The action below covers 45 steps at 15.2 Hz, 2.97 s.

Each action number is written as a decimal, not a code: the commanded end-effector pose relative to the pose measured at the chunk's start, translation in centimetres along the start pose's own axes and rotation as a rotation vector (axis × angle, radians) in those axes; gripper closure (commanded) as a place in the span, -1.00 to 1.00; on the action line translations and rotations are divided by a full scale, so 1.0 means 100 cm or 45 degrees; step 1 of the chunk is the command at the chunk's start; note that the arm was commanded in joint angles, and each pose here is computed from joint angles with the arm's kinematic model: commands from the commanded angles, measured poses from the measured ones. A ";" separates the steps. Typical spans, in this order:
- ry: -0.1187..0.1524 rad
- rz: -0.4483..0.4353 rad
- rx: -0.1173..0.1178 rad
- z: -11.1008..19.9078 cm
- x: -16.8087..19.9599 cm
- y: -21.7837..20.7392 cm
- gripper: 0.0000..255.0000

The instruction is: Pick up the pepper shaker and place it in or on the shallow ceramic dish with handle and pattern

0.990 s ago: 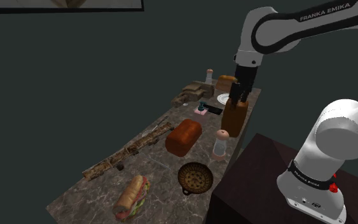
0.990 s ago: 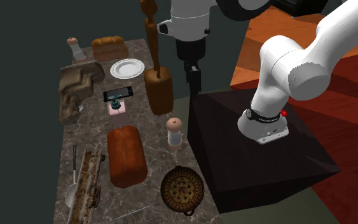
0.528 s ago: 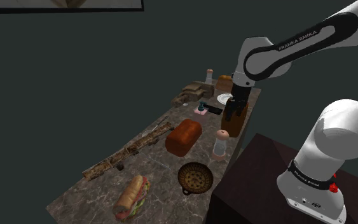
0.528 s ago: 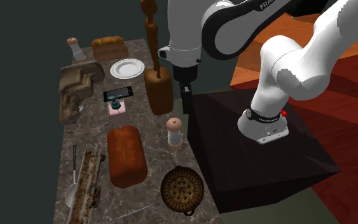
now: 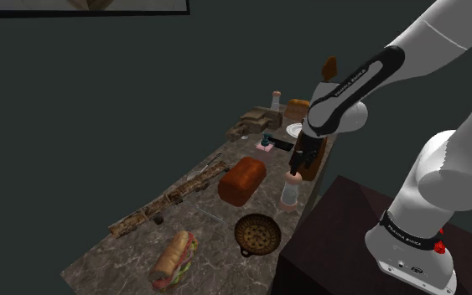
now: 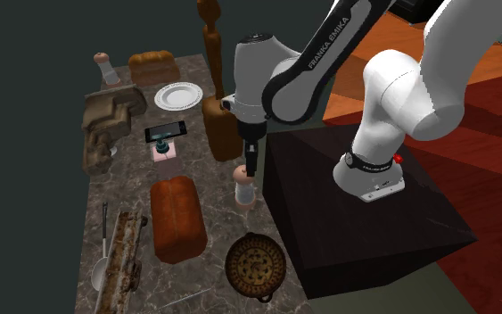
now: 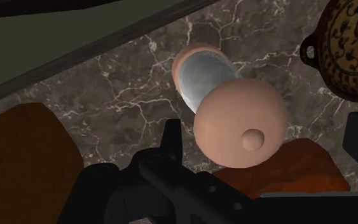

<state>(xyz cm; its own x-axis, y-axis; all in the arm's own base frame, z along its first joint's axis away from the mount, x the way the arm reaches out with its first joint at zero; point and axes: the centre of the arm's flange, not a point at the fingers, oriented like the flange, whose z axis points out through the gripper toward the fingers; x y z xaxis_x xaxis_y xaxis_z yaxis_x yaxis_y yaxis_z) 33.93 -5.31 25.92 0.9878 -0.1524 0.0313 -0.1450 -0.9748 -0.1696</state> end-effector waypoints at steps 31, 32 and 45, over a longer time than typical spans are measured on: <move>0.008 0.005 -0.003 0.014 0.002 -0.003 1.00; 0.008 0.005 -0.003 0.009 0.002 -0.004 1.00; 0.008 0.005 -0.003 -0.059 0.004 -0.015 1.00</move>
<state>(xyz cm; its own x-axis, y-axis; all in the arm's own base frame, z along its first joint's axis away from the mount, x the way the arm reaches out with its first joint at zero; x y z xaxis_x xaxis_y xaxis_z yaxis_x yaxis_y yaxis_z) 34.33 -5.01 31.49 0.9869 -0.1572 0.0372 -0.1489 -0.9745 -0.1676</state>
